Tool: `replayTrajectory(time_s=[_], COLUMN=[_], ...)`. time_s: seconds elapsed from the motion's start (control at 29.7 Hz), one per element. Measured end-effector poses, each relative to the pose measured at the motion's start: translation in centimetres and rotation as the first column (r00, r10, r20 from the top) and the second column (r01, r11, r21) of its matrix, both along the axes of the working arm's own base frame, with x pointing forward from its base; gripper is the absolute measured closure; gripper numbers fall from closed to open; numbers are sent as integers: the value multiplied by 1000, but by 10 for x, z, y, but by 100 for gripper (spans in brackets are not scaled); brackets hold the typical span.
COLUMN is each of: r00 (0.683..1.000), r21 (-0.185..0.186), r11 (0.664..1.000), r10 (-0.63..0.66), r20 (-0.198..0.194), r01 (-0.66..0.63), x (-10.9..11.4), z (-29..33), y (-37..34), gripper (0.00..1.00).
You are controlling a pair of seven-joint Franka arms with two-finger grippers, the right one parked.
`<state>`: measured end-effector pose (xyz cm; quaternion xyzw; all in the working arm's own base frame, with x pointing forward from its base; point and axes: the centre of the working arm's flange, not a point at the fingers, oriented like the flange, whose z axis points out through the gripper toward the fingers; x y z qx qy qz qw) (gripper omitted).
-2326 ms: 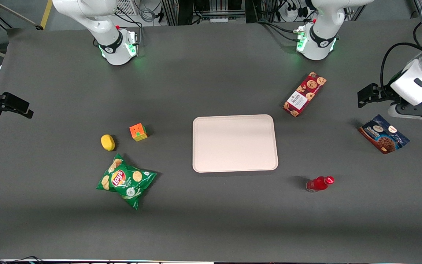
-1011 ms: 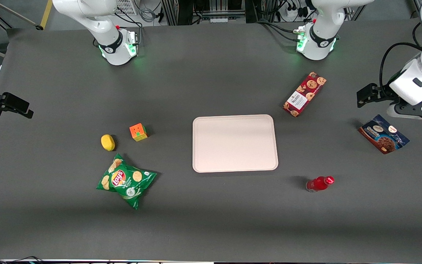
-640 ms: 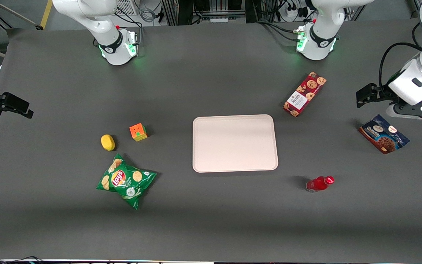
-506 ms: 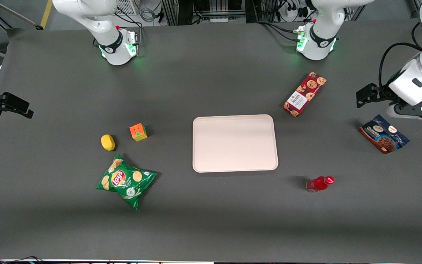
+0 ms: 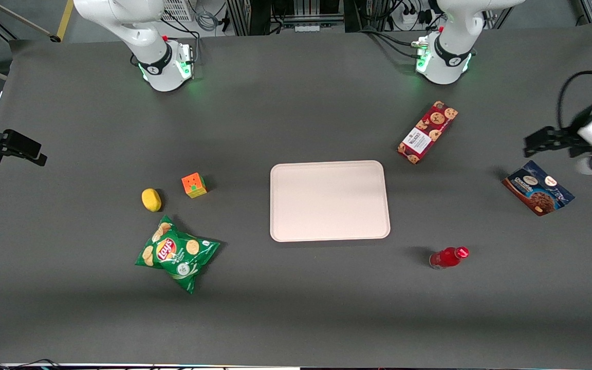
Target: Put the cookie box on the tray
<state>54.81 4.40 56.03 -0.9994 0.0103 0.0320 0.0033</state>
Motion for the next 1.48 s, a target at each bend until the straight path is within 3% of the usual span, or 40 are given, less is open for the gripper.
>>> replayTrajectory(time_s=[0.34, 0.57, 0.88, 1.21, 1.48], r00=[1000, 994, 901, 857, 837], r21=[3, 7, 42, 69, 43], r11=[1000, 994, 901, 862, 846], r10=[-3, 108, 432, 507, 532], r20=[13, -5, -25, -88, -129], r01=[3, -108, -431, -503, -531], x=[-18, -23, -21, -16, -8], z=[-4, -8, -7, -43, -110], y=[123, 139, 126, 136, 143], gripper=[0, 0, 0, 0, 0])
